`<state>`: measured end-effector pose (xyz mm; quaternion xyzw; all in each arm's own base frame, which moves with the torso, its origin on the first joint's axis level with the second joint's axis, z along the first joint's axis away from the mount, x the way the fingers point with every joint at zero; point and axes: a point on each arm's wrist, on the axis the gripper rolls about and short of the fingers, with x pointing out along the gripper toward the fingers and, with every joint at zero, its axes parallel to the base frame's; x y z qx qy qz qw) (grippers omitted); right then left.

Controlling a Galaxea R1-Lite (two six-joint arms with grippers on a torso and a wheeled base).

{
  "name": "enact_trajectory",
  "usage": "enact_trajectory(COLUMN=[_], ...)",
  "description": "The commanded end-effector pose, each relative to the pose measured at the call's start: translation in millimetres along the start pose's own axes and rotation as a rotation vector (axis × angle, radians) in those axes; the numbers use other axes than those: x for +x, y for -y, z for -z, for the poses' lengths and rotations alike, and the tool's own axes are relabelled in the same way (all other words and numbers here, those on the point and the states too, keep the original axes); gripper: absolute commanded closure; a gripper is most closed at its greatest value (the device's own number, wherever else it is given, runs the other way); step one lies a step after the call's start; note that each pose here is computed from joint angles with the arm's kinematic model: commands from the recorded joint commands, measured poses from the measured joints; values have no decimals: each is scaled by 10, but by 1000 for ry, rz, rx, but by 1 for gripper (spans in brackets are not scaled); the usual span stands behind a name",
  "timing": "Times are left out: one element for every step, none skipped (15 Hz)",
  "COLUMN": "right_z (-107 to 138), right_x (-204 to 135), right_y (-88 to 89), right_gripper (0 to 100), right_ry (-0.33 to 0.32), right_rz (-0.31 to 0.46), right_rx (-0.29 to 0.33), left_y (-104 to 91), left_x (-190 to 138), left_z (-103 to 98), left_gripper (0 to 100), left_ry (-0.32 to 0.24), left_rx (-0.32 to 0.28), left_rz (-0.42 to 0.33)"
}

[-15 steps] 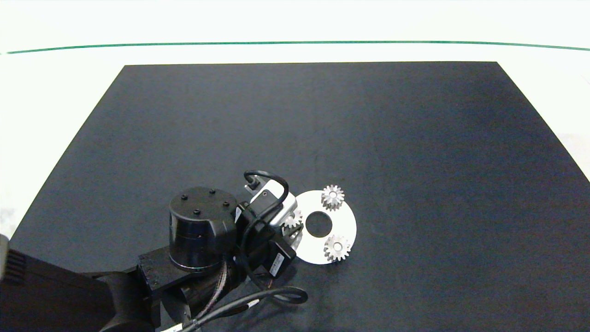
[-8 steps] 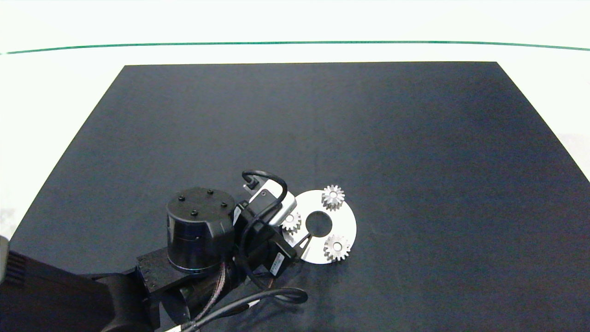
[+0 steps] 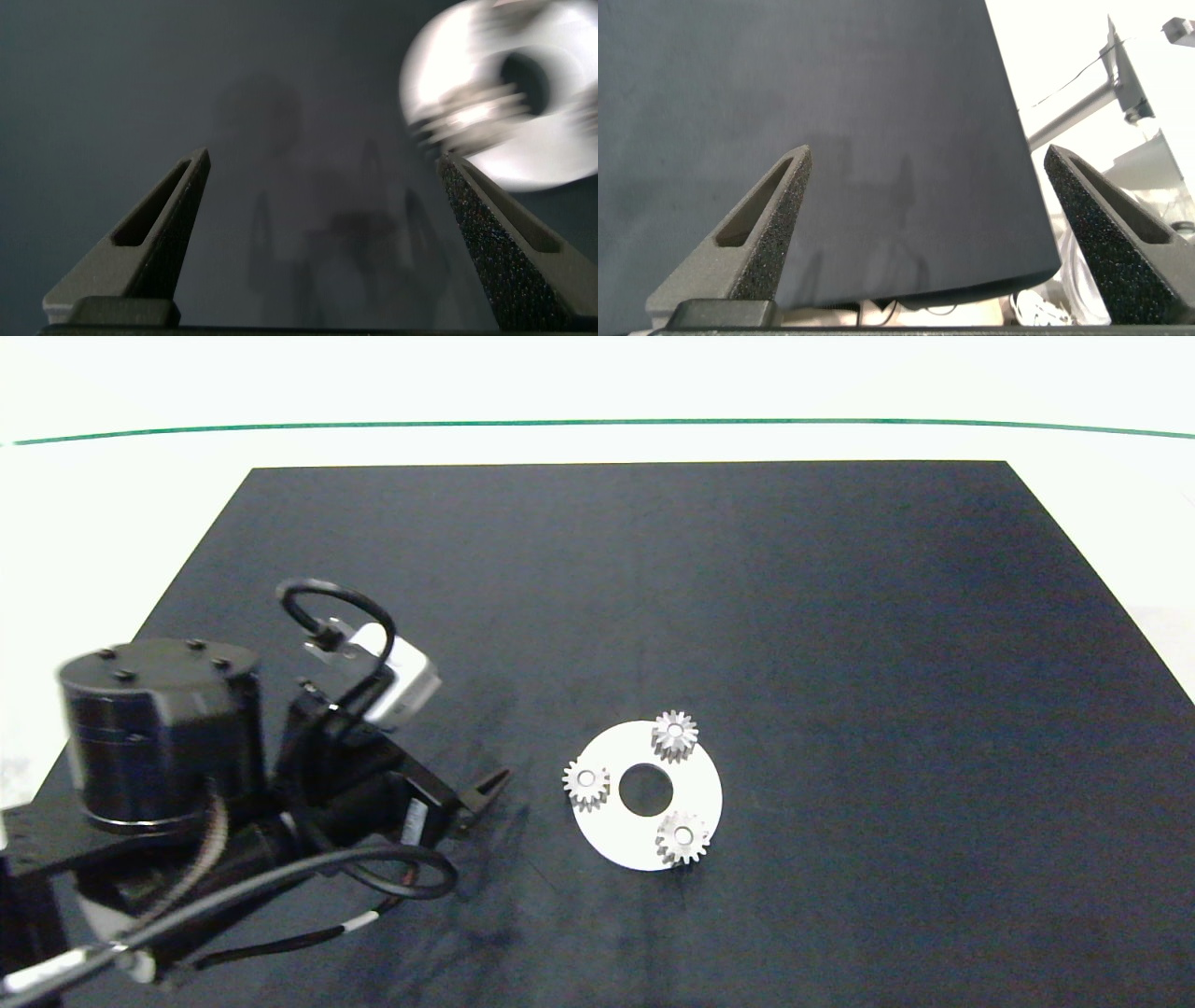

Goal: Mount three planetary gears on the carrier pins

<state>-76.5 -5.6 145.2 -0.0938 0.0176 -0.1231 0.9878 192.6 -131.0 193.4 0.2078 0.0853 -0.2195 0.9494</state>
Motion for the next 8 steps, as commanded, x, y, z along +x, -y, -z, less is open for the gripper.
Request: enact_trajectory(right_z=[-90,-96,-79,-79,-90,-85,-79,-57], right_x=[-41,-48,-59,-63,-73,-70,-66,-50], right_y=[27,30,30,31,36,34,32,23], right_gripper=[0,0,0,0,0,0,0,0], right_ry=[24,26,27,24,28,26,23,13], right_rz=[-1,0,1,1,2,0,-1,-4], right_rx=[-1,-1,0,2,2,1,0,-2], left_y=[-641,-651,-637,-602,-550,-486,-408,-321], left_x=[-1161,-1365,-1582,-1829,-2032,-2208,-2379,-2528], left_z=[-113,-81,-29,53,140,210,275,350], left_gripper=[0,0,0,0,0,0,0,0], left_ry=[61,74,83,75,58,62,91,116], left_rx=[-81,-94,-102,-109,-118,-130,-155,-174], left_rz=[-294,-330,-364,-408,-457,-500,-542,-572])
